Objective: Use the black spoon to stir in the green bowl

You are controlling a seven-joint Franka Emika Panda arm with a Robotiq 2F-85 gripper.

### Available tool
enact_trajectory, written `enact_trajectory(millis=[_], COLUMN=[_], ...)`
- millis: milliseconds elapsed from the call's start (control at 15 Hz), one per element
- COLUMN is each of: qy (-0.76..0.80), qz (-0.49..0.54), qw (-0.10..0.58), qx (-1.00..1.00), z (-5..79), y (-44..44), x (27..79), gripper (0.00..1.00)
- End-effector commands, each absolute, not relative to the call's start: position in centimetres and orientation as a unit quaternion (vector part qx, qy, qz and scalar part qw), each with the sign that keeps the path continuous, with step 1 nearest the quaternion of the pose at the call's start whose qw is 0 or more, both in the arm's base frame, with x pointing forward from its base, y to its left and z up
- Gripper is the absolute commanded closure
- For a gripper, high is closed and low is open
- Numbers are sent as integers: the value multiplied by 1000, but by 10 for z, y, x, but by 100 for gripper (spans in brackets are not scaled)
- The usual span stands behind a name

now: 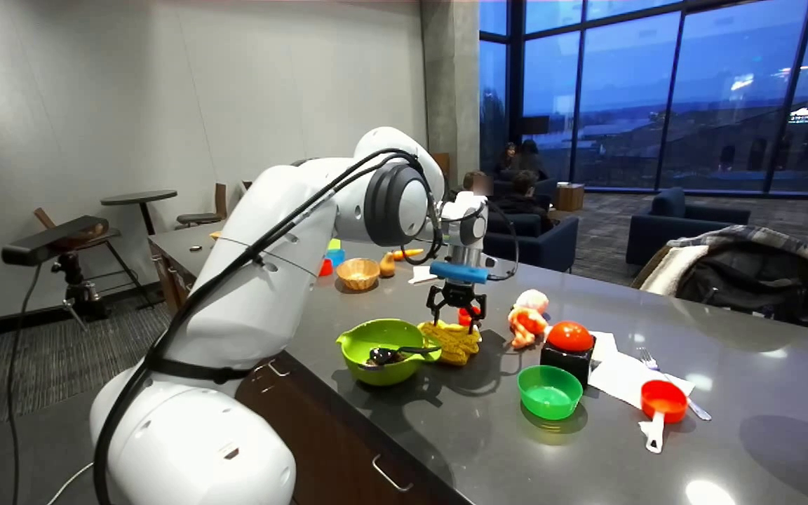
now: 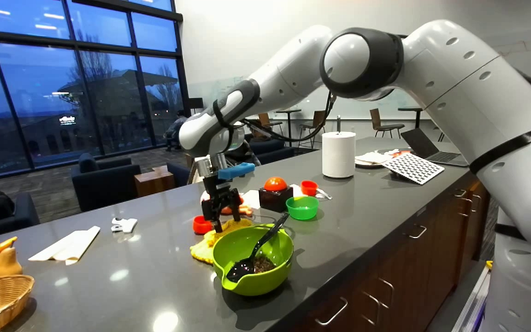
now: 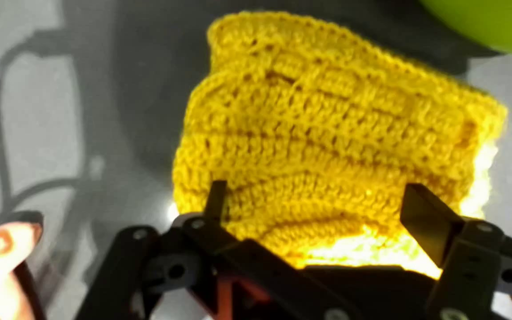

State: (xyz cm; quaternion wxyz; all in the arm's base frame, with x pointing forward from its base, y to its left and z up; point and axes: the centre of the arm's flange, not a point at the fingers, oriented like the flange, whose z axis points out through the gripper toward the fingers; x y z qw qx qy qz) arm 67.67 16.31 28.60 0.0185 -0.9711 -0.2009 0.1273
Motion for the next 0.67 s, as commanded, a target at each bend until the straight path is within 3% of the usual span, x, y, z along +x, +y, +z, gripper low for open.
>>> enact_trajectory(millis=[0, 600], qy=[-189, -61], qz=[62, -17], qw=[-12, -54], qx=[-980, -997], z=[296, 366], y=[162, 105], x=[676, 666], gripper=[0, 0])
